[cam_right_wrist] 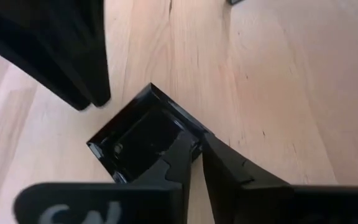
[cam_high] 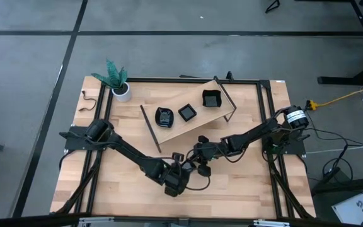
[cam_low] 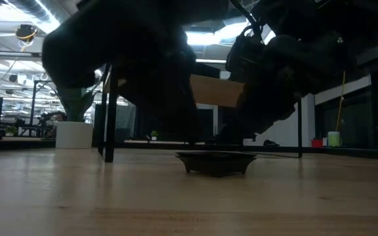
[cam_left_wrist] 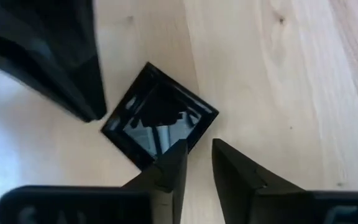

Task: Pick & Place Mini shaped plates
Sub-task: Stack the black square plate on top of the black square plate on the shelf

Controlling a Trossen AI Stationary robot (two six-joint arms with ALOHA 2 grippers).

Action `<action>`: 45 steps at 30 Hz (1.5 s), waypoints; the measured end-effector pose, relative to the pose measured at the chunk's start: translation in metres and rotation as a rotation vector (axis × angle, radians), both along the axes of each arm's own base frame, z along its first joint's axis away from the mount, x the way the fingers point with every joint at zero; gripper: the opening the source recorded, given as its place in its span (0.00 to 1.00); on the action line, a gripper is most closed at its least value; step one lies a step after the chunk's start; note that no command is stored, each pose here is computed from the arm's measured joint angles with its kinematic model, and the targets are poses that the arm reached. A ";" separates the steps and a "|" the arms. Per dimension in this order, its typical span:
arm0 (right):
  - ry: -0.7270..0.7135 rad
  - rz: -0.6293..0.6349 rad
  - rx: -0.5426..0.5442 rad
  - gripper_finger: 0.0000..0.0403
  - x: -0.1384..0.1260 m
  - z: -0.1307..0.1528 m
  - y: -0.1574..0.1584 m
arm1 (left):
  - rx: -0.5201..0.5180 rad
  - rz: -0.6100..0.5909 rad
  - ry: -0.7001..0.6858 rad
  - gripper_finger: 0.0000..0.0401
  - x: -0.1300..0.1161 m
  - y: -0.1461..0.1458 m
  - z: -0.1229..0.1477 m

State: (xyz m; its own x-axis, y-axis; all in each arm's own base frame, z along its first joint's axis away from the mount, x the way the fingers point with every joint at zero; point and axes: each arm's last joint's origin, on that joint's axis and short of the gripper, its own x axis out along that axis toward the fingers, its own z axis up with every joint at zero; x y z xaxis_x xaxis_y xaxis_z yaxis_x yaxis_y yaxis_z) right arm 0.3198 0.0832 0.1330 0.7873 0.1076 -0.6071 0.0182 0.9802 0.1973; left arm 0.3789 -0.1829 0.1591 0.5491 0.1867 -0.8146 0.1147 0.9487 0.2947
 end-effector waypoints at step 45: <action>0.033 0.008 -0.023 0.11 -0.006 0.006 -0.002 | 0.084 -0.035 -0.007 0.00 0.011 0.007 -0.016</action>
State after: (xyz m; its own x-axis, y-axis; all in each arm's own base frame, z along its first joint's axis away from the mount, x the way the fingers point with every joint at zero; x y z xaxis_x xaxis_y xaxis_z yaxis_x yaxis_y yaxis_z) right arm 0.3143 0.0817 0.1393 0.7659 0.0997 -0.6352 0.0165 0.9845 0.1744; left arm 0.3898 -0.1763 0.1426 0.5625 0.2347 -0.7928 0.1447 0.9161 0.3739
